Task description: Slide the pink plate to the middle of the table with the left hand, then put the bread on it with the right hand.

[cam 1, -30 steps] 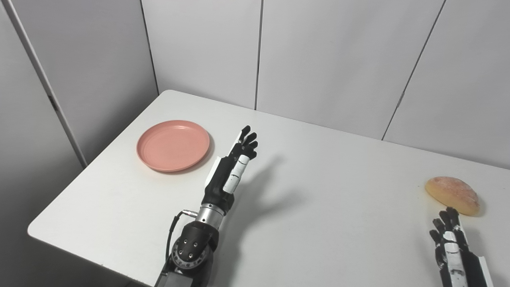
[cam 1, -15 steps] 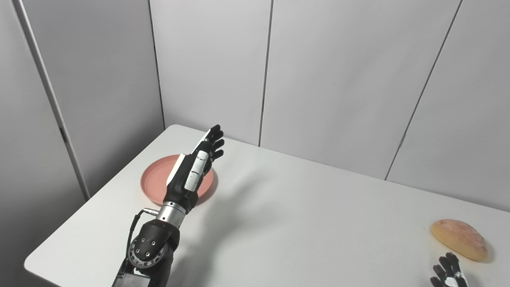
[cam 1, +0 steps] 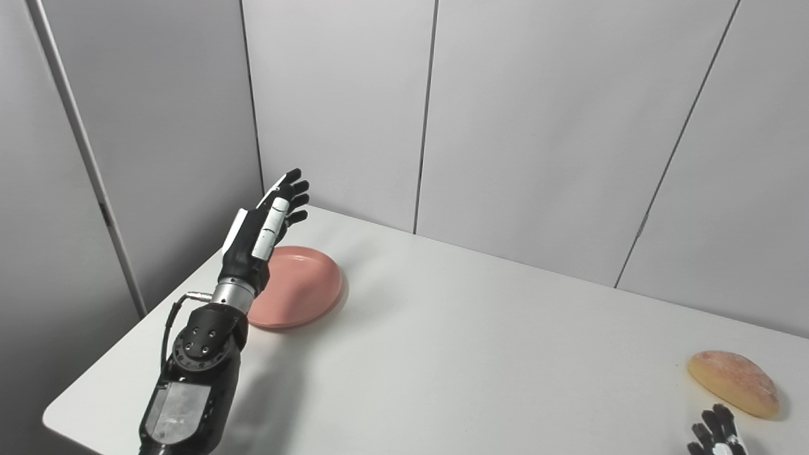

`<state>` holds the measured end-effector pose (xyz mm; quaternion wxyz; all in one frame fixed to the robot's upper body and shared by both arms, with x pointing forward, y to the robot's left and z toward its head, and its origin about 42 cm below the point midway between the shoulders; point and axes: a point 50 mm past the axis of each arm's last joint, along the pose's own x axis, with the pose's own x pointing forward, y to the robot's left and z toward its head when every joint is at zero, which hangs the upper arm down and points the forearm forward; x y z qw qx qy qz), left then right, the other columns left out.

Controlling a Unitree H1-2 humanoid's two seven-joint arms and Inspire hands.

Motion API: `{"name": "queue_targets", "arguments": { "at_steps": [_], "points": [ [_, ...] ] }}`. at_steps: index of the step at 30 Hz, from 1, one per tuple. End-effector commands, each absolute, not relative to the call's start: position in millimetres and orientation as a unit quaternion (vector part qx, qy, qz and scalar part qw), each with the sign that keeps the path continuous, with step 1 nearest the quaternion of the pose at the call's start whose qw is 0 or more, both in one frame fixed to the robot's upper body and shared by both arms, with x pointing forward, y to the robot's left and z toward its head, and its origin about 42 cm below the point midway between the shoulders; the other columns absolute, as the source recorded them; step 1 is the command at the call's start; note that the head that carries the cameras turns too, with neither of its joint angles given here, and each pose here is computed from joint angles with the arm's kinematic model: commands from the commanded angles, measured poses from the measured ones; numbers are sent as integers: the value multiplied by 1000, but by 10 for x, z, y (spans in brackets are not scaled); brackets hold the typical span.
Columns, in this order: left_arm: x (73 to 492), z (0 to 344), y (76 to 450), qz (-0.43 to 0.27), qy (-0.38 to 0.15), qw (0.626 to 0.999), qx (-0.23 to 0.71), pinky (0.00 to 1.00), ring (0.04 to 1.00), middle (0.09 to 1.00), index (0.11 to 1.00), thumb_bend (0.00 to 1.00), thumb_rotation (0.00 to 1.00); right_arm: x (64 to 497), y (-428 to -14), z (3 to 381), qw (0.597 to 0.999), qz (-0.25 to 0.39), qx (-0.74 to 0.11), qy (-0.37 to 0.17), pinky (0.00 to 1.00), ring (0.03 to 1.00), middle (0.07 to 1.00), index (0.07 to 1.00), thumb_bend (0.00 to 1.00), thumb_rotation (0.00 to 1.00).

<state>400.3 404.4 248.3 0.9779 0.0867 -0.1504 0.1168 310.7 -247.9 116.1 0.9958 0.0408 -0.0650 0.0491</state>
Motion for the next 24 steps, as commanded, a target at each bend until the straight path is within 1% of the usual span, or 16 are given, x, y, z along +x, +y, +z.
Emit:
{"name": "queue_targets", "arguments": {
  "at_steps": [1,6,7,10,13,15,18,19,24],
  "points": [
    [4074,2777,4168,125,-197,965,116,868,905,904,888,755,980,3145,-2477,1337,992,52,44,-110,1000,1000,1000,1000,556,831],
    [4118,2718,4395,146,-189,961,138,887,907,904,888,730,997,3139,-2480,1347,991,53,42,-114,1000,1000,1000,1000,554,837],
    [4124,2704,4435,150,-188,960,142,890,906,896,886,738,998,3140,-2480,1347,991,53,42,-113,1000,1000,1000,1000,574,827],
    [4141,2624,4582,170,-177,957,155,903,902,884,879,744,1000,3125,-2481,1327,991,47,48,-112,1000,1000,1000,1000,587,802],
    [4146,2548,4708,186,-168,953,168,902,898,877,874,734,1000,3110,-2486,1322,992,46,44,-112,1000,1000,1000,1000,563,820],
    [4143,2485,4804,198,-158,952,174,908,904,885,881,720,1000,3104,-2486,1323,992,46,44,-112,1000,1000,1000,1000,577,822],
    [4140,2424,4873,207,-150,950,178,907,904,888,881,711,1000,3101,-2483,1325,991,46,47,-113,1000,1000,1000,1000,591,814],
    [4138,2410,4882,209,-148,950,180,901,904,889,880,694,1000,3101,-2481,1326,991,46,49,-114,1000,1000,1000,1000,593,809],
    [4152,2290,4923,220,-128,950,180,910,911,896,879,653,1000,3085,-2470,1342,991,46,50,-115,1000,1000,1000,1000,577,810]
  ]
}}
